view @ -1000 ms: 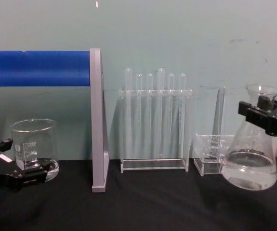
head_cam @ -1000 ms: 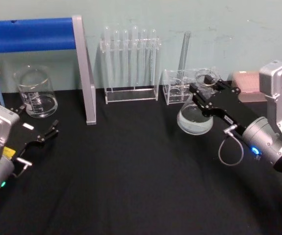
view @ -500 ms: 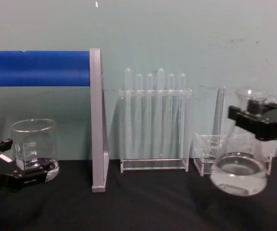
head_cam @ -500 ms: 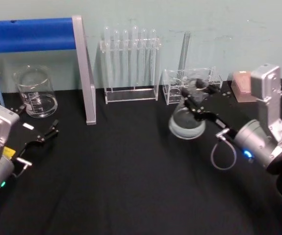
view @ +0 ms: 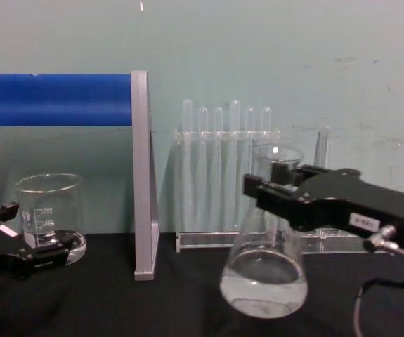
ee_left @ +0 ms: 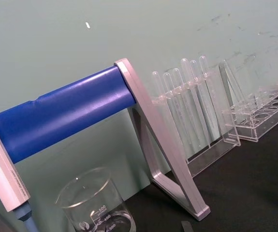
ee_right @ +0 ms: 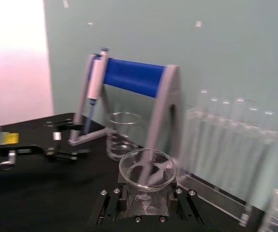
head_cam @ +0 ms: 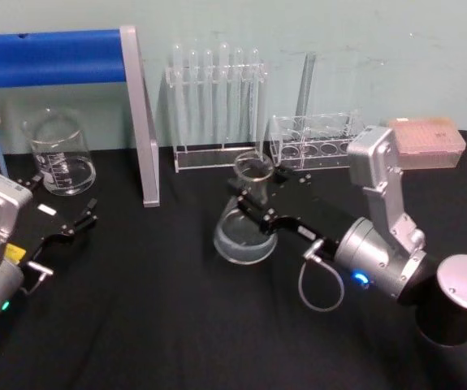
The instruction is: Grasp the erlenmeyer flask with one hand, shake it three times, then place it back.
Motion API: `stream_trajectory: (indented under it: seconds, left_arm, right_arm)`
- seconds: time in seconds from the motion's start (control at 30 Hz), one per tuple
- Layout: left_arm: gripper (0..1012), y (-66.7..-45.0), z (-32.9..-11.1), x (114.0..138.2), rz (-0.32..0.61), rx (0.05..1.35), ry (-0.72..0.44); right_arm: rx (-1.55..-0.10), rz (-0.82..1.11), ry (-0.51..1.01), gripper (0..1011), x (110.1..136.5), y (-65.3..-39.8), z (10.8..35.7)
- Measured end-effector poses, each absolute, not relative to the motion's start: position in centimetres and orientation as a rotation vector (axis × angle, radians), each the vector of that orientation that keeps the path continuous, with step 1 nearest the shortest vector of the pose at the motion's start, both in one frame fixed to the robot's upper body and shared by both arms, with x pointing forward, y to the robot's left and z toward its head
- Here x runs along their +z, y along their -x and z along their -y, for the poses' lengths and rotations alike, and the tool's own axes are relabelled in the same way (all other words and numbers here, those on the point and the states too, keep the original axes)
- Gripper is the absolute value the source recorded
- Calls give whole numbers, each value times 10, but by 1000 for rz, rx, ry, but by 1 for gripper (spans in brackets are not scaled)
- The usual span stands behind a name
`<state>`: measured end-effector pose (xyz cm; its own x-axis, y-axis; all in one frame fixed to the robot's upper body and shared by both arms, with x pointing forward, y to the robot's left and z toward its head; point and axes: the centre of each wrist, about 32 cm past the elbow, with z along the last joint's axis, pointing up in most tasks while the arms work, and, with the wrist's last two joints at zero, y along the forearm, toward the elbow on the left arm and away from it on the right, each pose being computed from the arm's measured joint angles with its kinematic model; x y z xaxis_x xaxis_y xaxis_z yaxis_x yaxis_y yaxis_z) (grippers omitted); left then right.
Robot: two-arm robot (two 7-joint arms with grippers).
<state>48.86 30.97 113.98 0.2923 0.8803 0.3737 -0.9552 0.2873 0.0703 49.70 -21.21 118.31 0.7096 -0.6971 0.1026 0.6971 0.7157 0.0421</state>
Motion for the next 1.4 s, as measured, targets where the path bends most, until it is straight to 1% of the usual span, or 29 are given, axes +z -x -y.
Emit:
stream_trajectory:
  seconds: [0.27, 0.6, 1.07, 1.4]
  left_arm:
    - [1001, -489, -310, 1140, 285, 1248, -304]
    - [1001, -489, -310, 1140, 285, 1248, -304]
    - [1001, -489, -310, 1140, 285, 1248, -304]
    - [1001, -489, -310, 1140, 285, 1248, -304]
  right_arm:
    - [-678, 115, 5, 449, 1184, -492, 197]
    - [-616, 120, 21, 449, 1184, -490, 190]
    - [-640, 118, 17, 449, 1183, -491, 192]
    - [-660, 96, 25, 449, 1177, -494, 193]
